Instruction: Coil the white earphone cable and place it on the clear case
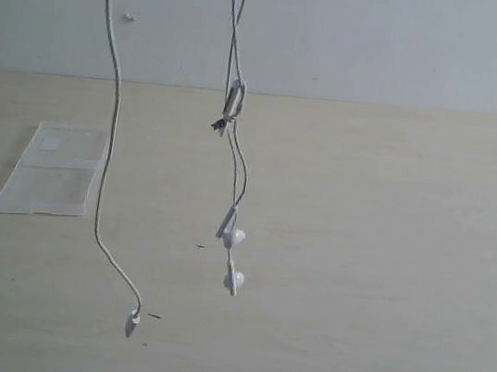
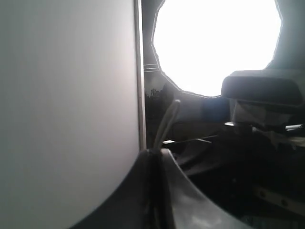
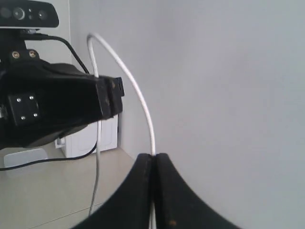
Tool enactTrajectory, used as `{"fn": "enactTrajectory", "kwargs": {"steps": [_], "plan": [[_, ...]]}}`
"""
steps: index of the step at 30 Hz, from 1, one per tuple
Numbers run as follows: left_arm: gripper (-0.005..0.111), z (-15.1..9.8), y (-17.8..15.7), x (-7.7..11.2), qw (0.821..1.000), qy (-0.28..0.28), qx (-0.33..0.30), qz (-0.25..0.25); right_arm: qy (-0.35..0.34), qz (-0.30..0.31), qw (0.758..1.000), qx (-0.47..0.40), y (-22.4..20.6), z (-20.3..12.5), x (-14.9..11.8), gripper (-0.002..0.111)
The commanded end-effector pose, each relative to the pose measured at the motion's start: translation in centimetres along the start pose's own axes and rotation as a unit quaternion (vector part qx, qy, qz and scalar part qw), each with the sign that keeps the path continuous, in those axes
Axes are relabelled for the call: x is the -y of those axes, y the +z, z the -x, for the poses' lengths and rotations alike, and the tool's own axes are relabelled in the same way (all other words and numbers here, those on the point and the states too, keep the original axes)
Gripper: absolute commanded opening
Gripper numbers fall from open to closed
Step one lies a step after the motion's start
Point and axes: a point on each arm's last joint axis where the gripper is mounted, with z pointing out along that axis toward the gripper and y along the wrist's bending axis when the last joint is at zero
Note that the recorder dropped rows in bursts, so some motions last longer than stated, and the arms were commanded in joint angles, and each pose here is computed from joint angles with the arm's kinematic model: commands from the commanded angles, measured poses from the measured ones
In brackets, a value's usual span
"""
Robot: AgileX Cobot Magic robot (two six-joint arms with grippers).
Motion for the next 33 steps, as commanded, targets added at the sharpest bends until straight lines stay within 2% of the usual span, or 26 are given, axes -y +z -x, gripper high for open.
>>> {"fn": "enactTrajectory", "kwargs": {"steps": [1, 6, 10, 12, 24, 27, 33], "plan": [[0.0, 0.6, -0.3, 0.5, 1.0, 0.003, 0.015, 0.002, 0.01, 0.007, 1.0, -0.016, 0.6, -0.5, 0.0, 0.001], [0.0, 0.6, -0.3, 0.5, 1.0, 0.003, 0.015, 0.002, 0.015, 0.012, 1.0, -0.016, 0.8, -0.6, -0.1, 0.016], [0.0, 0.7, -0.3, 0.5, 1.0, 0.004, 0.016, 0.005, 0.014, 0.013, 1.0, -0.024, 0.8, -0.7, -0.1, 0.037], [0.0, 0.7, -0.3, 0.5, 1.0, 0.004, 0.016, 0.005, 0.013, 0.014, 0.999, -0.031, 0.8, -0.8, -0.1, 0.044], [0.0, 1.0, -0.5, 0.7, 1.0, 0.008, 0.023, 0.011, 0.003, 0.017, 0.999, -0.04, -0.1, -0.6, -0.4, 0.048], [0.0, 1.0, -0.5, 0.7, 1.0, 0.008, 0.024, 0.012, 0.001, 0.016, 0.999, -0.037, -0.4, -0.5, -0.5, 0.065], [0.0, 1.1, -0.5, 0.5, 0.999, 0.009, 0.031, 0.022, -0.02, -0.01, 0.999, -0.036, -1.2, -0.1, -0.2, 0.066]]}}
